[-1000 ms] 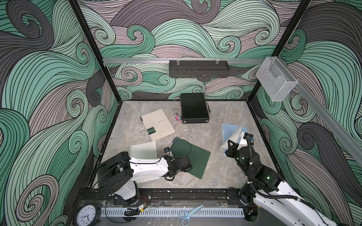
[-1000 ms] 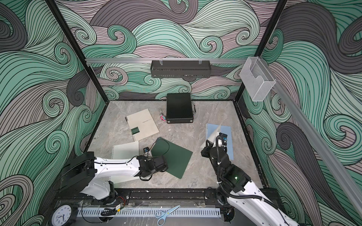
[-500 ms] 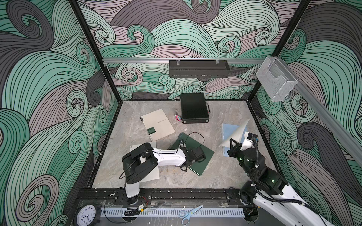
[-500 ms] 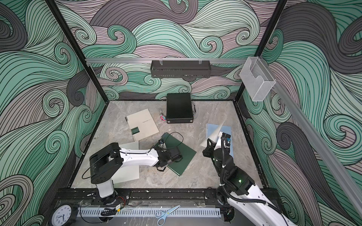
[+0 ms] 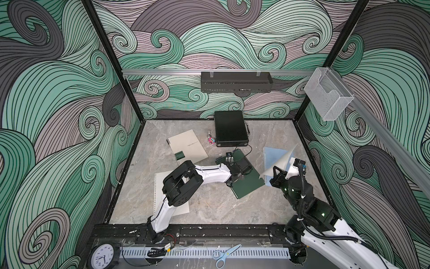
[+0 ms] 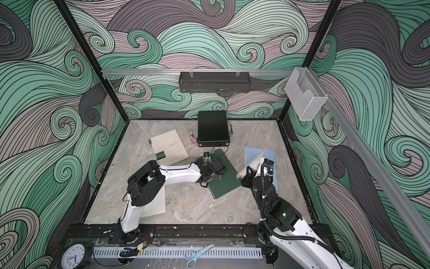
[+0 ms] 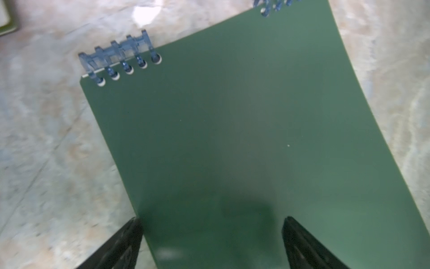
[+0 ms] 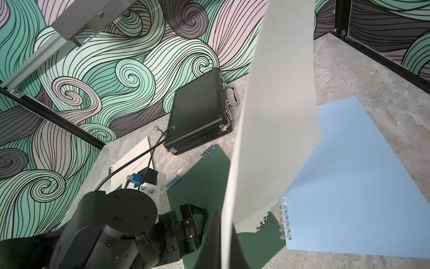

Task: Tear off pages from different notebooks
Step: Move the notebook to the center of the board, then place the paper at the center of the board.

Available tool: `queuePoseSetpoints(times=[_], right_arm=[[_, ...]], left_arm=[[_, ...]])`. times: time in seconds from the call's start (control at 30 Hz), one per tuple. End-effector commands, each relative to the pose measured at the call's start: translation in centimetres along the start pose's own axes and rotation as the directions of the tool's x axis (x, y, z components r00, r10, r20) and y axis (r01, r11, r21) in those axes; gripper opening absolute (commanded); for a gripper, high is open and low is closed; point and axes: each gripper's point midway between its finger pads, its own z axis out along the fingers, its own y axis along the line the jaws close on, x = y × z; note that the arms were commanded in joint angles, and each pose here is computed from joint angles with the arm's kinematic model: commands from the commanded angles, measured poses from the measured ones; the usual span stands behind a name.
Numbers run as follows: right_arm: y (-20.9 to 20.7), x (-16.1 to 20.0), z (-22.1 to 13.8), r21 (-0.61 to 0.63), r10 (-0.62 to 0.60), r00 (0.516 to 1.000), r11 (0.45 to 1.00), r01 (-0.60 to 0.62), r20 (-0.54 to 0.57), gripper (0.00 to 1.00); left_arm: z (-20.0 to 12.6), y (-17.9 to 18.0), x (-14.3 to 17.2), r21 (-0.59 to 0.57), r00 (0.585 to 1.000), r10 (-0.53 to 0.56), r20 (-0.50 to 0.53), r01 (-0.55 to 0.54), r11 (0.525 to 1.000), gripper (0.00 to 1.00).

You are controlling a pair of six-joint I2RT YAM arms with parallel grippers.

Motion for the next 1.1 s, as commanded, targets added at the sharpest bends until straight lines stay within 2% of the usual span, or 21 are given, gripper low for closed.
queuePoseSetpoints(times=[0.0, 0.1, 0.2, 0.33, 0.5, 0.6, 0.7, 0.8, 0.93, 1.07], right_arm=[[-0.6, -0.4, -0.1, 0.032, 0.026, 1.000, 0.999, -0.027, 0.015, 0.00], [0.0, -0.8, -0.3, 0.014, 0.029, 0.999, 0.999, -0.029, 0.015, 0.00], [1.9, -1.1, 0.0, -0.057, 0.048, 0.999, 0.997, -0.048, -0.005, 0.00], [5.9, -0.9, 1.2, -0.141, 0.032, 0.998, 0.989, -0.039, -0.047, 0.00], [11.6, -0.2, 2.2, -0.190, -0.051, 0.997, 0.981, 0.039, -0.057, 0.00], [14.4, 0.4, 2.5, -0.228, -0.047, 0.997, 0.973, 0.031, -0.062, 0.00], [16.6, 1.2, 2.9, -0.257, -0.035, 0.997, 0.966, 0.016, -0.070, 0.00], [19.3, 2.2, 3.3, -0.289, -0.034, 0.996, 0.957, 0.009, -0.084, 0.00], [23.9, 3.6, 3.1, -0.352, -0.053, 0.993, 0.936, 0.012, -0.106, 0.00], [27.6, 4.5, 3.1, -0.378, -0.060, 0.992, 0.926, 0.012, -0.115, 0.00]], left_arm=[[2.3, 0.4, 4.8, 0.031, 0.980, 0.086, -0.181, -0.082, 0.996, 0.92], [0.7, 0.0, 3.4, 0.056, 0.985, 0.097, -0.141, -0.090, 0.994, 0.92], [-1.7, 0.0, 2.0, 0.083, 0.989, 0.108, -0.102, -0.100, 0.991, 0.92], [-6.2, 2.0, -1.1, 0.066, 0.995, 0.097, 0.016, -0.098, 0.993, 0.92], [-10.9, 8.1, -4.1, -0.042, 0.987, 0.032, 0.159, -0.026, 0.999, 0.92], [-13.2, 12.6, -4.9, -0.088, 0.978, -0.018, 0.210, 0.037, 0.995, 0.92], [-16.4, 17.6, -5.9, -0.115, 0.951, -0.085, 0.299, 0.125, 0.985, 0.93], [-18.2, 22.1, -6.0, -0.131, 0.911, -0.125, 0.393, 0.191, 0.973, 0.94], [-20.6, 27.9, -5.3, -0.190, 0.875, -0.164, 0.455, 0.276, 0.942, 0.95], [-21.7, 30.8, -4.4, -0.232, 0.866, -0.146, 0.477, 0.284, 0.930, 0.97]])
